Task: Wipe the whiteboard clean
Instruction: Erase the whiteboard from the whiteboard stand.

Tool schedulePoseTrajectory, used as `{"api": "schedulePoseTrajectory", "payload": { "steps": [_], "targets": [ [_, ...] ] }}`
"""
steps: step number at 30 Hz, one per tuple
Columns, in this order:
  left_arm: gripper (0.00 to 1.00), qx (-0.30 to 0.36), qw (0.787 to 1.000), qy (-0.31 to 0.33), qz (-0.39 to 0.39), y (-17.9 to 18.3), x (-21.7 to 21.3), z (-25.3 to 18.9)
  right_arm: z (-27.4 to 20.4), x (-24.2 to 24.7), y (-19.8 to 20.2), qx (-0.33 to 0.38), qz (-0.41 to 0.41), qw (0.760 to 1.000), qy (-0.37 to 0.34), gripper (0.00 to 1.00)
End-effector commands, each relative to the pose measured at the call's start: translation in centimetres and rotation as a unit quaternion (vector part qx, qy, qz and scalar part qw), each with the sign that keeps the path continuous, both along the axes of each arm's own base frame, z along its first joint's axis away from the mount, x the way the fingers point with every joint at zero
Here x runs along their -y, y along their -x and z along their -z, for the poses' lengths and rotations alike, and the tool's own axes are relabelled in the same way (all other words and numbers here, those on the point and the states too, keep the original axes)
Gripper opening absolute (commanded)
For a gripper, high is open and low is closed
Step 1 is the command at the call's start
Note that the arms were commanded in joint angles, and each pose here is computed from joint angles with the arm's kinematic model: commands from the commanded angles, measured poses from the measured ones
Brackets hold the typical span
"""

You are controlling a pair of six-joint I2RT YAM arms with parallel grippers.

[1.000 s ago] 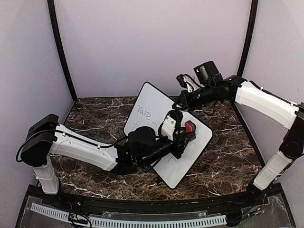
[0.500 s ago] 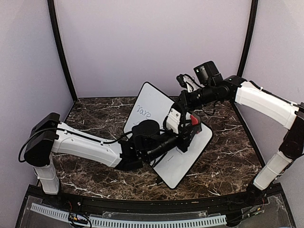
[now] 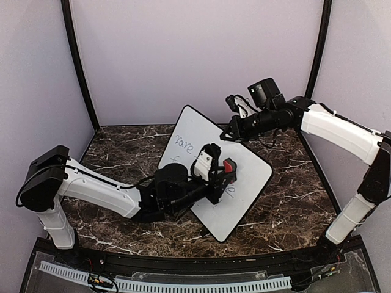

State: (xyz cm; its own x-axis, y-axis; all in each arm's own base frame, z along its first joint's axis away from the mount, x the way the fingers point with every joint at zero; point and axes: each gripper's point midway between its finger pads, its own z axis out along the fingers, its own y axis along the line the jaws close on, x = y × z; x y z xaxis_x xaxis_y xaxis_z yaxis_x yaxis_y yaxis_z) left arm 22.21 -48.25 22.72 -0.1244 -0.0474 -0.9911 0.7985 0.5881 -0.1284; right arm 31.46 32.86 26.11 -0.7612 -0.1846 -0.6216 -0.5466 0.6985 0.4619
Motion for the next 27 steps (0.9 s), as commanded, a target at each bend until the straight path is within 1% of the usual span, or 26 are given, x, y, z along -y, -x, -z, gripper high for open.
{"api": "schedulePoseTrajectory", "payload": {
  "steps": [1, 2, 3, 5, 6, 11, 15, 19, 25, 27],
  "targets": [
    [0.02, -0.002, 0.997, -0.019, -0.073, -4.5, -4.1, -1.0, 2.1, -1.7, 2.3, -0.032, -0.041, 0.998, 0.020, 0.00],
    [0.02, 0.006, 0.996, -0.011, -0.089, -5.7, -5.2, -2.6, 2.2, -1.7, 2.4, -0.032, -0.042, 0.998, 0.021, 0.00],
    [0.02, 0.010, 0.995, -0.007, -0.096, -6.3, -5.8, -3.4, 2.1, -1.7, 2.4, -0.032, -0.042, 0.998, 0.021, 0.00],
    [0.02, 0.018, 0.992, -0.002, -0.124, -8.6, -8.1, -5.4, 2.1, -1.7, 2.4, -0.030, -0.044, 0.998, 0.021, 0.00],
    [0.02, 0.022, 0.991, -0.005, -0.130, -9.0, -8.9, -6.3, 2.1, -1.7, 2.4, -0.031, -0.045, 0.998, 0.021, 0.00],
    [0.03, 0.021, 0.983, -0.027, -0.179, -12.3, -13.3, -7.4, 2.1, -2.0, 2.5, -0.030, -0.057, 0.998, 0.023, 0.00],
    [0.03, 0.019, 0.977, -0.058, -0.204, -13.8, -16.3, -6.6, 2.0, -2.0, 2.5, -0.028, -0.063, 0.997, 0.026, 0.00],
    [0.03, 0.017, 0.971, -0.091, -0.221, -15.0, -18.4, -4.9, 1.8, -2.1, 2.5, -0.024, -0.068, 0.997, 0.026, 0.00],
    [0.03, 0.036, 0.967, -0.127, -0.216, -16.6, -19.3, -3.6, 1.6, -2.0, 2.5, -0.018, -0.075, 0.997, 0.031, 0.00],
    [0.03, 0.028, 0.971, -0.115, -0.207, -17.4, -19.8, -3.2, 1.7, -2.0, 2.4, -0.016, -0.076, 0.996, 0.032, 0.00]
  ]
}}
